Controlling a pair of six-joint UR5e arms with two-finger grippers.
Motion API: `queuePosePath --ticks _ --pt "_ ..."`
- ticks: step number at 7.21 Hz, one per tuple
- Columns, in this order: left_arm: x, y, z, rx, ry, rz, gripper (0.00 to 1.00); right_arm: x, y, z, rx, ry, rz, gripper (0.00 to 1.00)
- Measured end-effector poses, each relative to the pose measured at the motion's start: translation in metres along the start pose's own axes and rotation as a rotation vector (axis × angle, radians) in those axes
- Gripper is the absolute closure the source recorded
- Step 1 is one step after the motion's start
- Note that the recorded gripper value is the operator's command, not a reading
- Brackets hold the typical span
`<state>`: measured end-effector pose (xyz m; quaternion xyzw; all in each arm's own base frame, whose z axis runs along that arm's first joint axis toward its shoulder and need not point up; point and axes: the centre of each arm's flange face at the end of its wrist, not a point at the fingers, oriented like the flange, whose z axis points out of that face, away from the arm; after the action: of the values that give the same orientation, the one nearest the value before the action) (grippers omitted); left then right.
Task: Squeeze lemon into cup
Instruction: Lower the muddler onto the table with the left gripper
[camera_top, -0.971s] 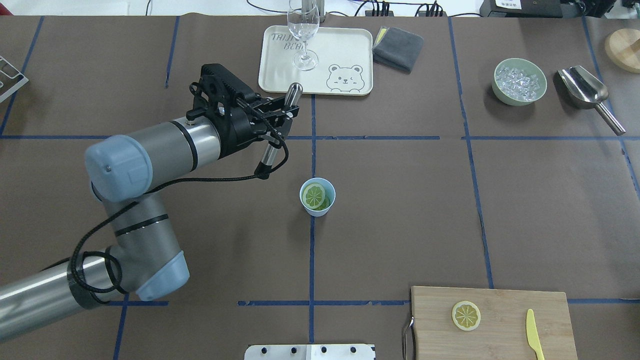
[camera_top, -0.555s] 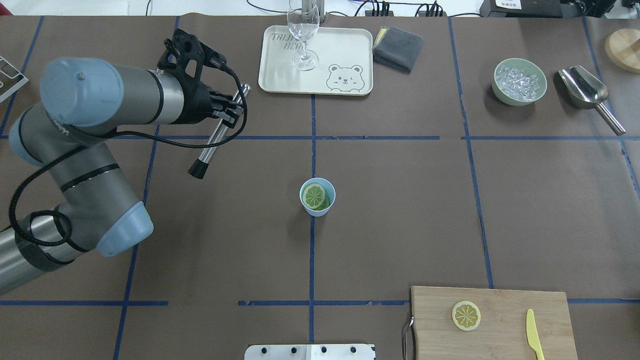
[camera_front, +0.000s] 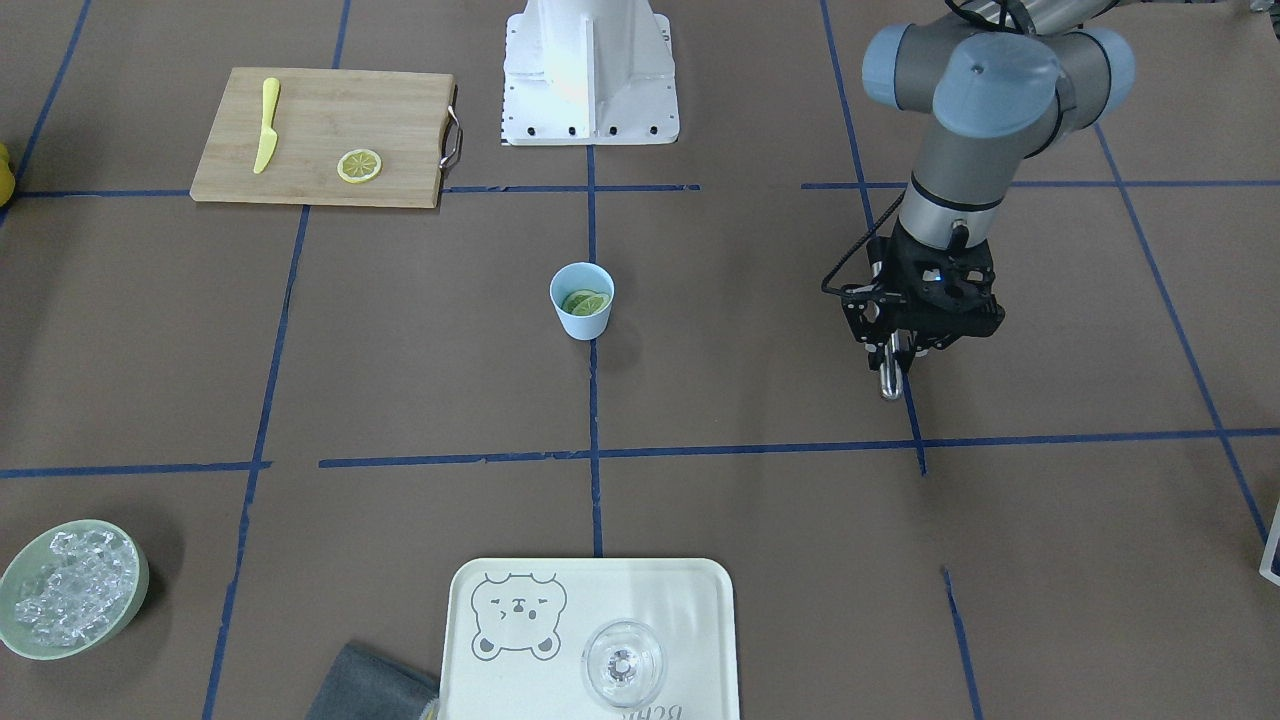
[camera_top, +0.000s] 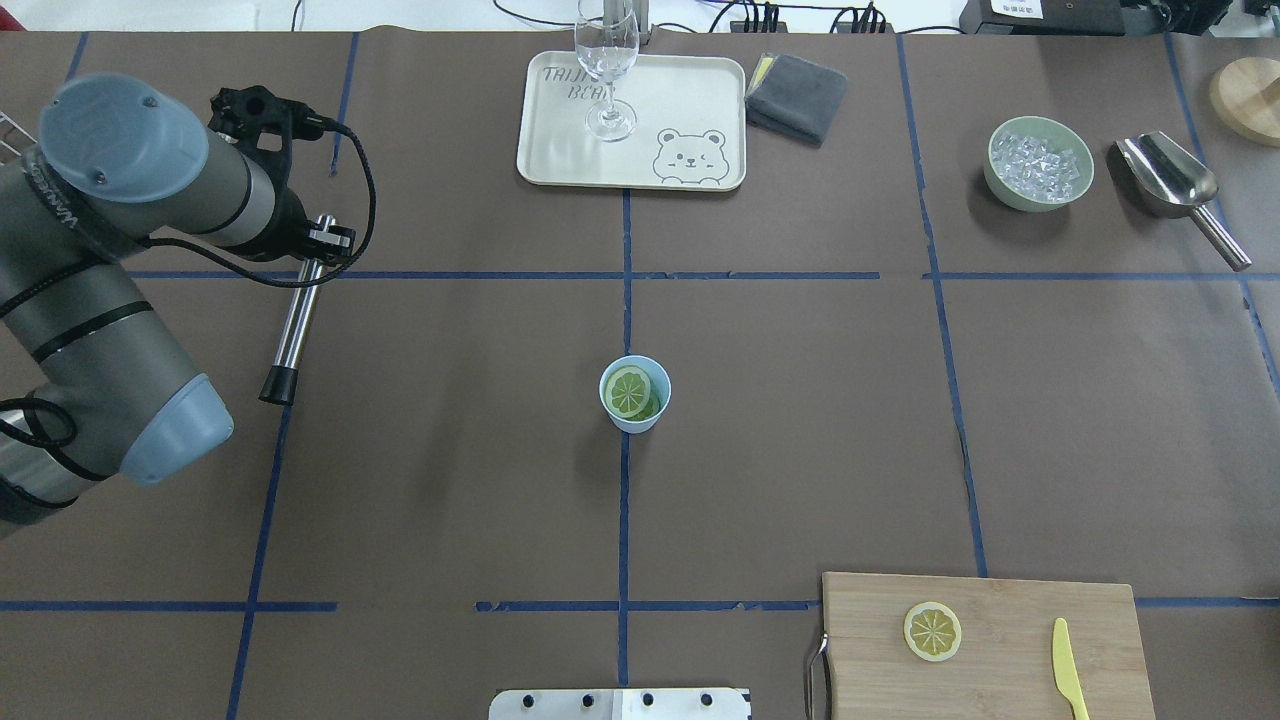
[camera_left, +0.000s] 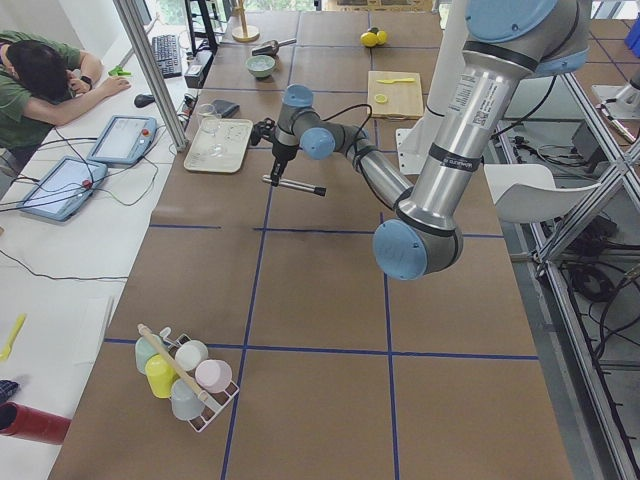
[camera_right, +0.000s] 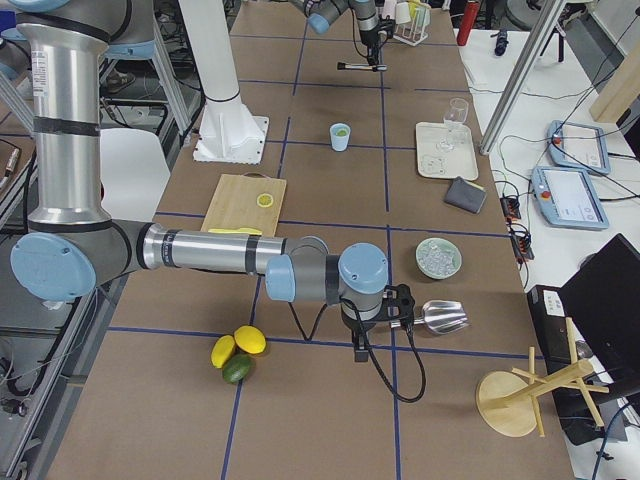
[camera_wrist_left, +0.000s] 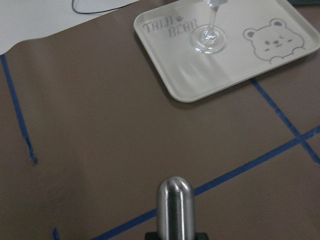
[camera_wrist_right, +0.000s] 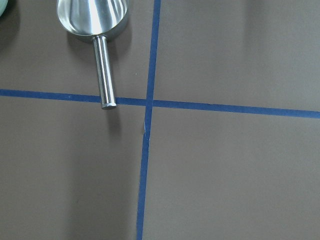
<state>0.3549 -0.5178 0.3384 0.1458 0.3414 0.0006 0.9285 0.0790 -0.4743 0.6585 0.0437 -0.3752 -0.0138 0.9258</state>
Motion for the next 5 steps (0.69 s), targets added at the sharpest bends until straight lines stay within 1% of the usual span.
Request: queuePosePath --ticks 1,2,3,5 --pt "-0.02 0.009 0.029 -0.045 -0.053 -0.058 1.0 -0.001 -0.003 -0.001 0.002 -0.001 -0.001 0.0" --pt "-0.041 0.019 0.051 -0.079 -0.096 -0.082 1.0 -0.002 -0.004 -0.001 0.003 -0.001 -0.002 0.0" --pt "-0.057 0.028 0.064 -0.101 -0.124 -0.083 1.0 -0.002 -0.005 -0.002 0.004 -0.001 -0.003 0.0" --pt "-0.078 0.04 0.081 -0.127 -0.153 -0.07 1.0 -0.003 -0.007 -0.003 0.008 -0.001 -0.005 0.0"
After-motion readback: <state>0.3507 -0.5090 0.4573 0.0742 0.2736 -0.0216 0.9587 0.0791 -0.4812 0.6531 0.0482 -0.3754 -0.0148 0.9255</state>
